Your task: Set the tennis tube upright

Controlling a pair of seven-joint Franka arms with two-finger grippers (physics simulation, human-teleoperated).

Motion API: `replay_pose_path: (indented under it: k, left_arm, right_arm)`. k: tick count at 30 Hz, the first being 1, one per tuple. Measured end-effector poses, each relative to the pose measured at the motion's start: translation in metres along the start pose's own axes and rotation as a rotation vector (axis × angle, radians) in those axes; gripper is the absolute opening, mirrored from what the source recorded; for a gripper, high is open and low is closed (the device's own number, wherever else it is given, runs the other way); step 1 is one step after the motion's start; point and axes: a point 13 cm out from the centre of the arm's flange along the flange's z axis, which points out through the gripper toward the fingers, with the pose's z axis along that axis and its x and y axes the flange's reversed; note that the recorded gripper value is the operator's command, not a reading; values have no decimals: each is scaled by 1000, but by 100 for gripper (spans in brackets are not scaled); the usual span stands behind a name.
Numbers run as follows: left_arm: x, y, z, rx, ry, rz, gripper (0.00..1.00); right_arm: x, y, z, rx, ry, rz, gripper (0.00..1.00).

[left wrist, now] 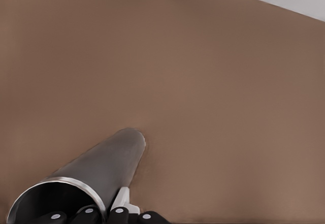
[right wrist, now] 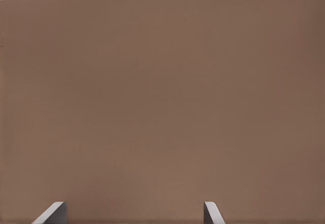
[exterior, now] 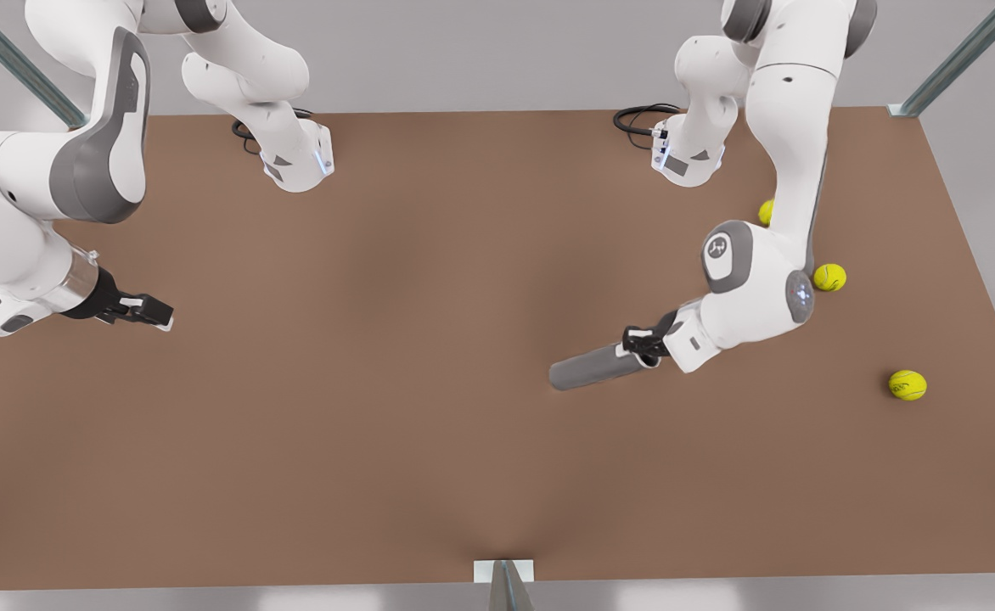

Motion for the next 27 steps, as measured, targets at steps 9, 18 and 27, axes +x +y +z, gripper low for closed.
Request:
replay_pose_path:
  k: [9,18,27]
  left_arm:
    - [11,73,-26,-363,70,15,21]
    - [19,107,-29,-524,101,-21,21]
    - [14,108,-25,-528,95,-72,70]
  right_arm:
    - [0,4,-1,0,-2,-2,100]
    - [0,4,-1,0,-1,5,100]
    - [0,4,-1,0,-1,9,100]
